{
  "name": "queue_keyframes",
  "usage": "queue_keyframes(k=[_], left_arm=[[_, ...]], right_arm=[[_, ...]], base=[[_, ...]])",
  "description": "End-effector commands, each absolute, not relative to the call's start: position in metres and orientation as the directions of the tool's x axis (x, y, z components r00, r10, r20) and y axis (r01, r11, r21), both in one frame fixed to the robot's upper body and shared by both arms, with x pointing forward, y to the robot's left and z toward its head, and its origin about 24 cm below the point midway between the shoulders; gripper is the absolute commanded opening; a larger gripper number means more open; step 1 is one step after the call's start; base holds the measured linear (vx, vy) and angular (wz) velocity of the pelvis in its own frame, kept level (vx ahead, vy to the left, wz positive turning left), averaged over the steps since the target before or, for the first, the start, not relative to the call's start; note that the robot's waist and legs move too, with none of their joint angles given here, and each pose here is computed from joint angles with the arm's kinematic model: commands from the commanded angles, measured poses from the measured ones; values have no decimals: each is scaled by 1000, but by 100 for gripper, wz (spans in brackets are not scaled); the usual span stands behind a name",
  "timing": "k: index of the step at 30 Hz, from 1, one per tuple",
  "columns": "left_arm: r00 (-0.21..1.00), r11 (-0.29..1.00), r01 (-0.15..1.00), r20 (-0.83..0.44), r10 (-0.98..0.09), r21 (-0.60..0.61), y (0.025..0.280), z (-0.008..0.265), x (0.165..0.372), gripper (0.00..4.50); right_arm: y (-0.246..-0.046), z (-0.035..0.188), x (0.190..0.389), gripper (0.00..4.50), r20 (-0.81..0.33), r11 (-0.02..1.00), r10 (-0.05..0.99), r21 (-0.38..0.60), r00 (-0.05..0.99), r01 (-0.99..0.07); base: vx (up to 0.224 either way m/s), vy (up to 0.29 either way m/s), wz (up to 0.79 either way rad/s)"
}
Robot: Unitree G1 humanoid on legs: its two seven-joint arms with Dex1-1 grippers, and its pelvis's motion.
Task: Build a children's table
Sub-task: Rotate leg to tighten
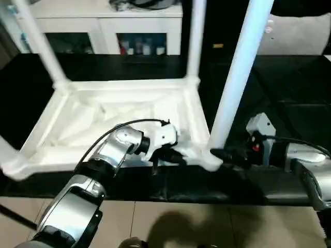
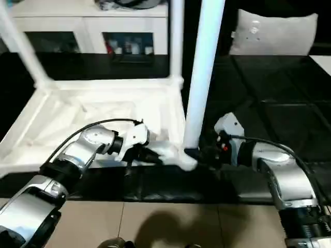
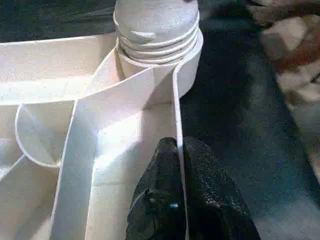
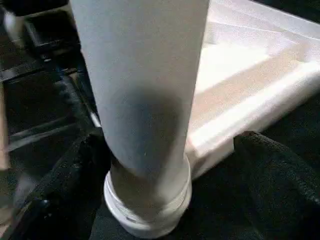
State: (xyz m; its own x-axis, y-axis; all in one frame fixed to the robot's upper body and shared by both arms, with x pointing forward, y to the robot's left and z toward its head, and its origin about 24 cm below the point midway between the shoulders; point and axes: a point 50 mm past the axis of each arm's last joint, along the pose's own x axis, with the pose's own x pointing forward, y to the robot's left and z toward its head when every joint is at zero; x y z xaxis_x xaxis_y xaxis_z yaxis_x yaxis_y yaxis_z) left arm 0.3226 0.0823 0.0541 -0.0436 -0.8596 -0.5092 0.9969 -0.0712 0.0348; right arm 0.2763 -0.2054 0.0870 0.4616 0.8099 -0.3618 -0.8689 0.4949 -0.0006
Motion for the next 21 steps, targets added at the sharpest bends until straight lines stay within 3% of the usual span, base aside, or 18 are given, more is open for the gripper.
queue_keyframes(k=[1,8,10,19,21], left_arm=[[-134,-205,975,-499,-856,90,77,70,320,0],[-209,-286,956,-524,-826,70,83,70,314,0],[-217,-294,953,-525,-823,67,84,69,313,0],[-248,-326,944,-529,-811,56,84,69,310,0],[-250,-328,943,-532,-809,55,84,68,309,0]], right_arm=[[-206,88,271,400,-357,418,852,26,382,-908],[-206,87,264,361,-351,325,895,93,274,-941],[-205,87,263,323,-349,314,900,99,262,-944],[-199,84,261,262,-322,276,919,120,226,-954],[-197,82,260,231,-319,269,922,129,217,-955]], base=[[0,0,0],[0,0,0],[0,0,0],[0,0,0],[0,0,0]])
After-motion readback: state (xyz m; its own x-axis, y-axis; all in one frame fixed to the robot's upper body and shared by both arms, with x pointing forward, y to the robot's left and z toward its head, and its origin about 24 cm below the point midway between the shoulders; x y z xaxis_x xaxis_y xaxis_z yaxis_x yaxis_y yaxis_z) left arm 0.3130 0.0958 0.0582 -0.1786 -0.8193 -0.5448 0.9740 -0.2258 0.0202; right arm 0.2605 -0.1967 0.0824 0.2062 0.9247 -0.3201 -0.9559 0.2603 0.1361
